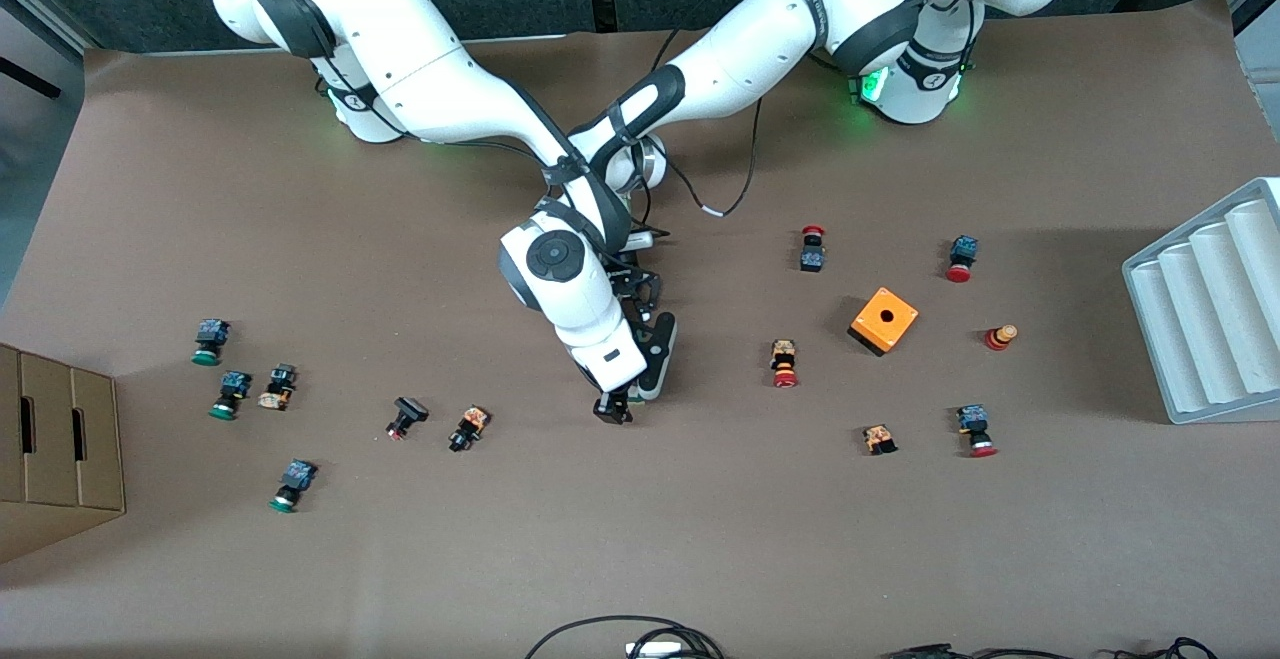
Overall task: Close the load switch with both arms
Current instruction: 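Push the handle blades down into the switch clips with the right gripper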
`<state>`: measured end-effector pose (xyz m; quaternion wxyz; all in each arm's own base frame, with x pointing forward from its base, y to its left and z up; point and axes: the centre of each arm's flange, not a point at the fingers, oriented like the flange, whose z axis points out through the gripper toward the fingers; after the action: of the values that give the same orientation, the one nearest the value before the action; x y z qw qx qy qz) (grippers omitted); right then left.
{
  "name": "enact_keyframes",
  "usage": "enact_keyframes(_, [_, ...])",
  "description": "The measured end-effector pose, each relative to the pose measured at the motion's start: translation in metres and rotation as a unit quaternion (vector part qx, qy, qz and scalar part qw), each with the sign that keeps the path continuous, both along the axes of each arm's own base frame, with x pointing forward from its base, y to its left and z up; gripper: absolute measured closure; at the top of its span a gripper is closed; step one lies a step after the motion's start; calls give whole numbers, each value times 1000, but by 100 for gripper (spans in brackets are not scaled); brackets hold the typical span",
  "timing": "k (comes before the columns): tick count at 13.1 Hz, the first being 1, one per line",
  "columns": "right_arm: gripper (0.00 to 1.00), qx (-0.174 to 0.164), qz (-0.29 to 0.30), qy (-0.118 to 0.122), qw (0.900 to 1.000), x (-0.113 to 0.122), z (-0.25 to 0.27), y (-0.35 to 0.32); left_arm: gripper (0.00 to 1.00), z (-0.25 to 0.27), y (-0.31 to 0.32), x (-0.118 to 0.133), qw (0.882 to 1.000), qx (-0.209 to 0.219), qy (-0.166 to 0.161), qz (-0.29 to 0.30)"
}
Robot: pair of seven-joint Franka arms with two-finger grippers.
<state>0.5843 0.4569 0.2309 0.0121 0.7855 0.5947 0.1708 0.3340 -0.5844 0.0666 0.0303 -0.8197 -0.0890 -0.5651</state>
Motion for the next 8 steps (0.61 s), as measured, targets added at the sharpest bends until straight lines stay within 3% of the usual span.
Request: enact_keyframes(8, [37, 2, 0, -5, 1000, 1, -7, -1, 52, 0, 0, 0, 1000, 0, 0, 0])
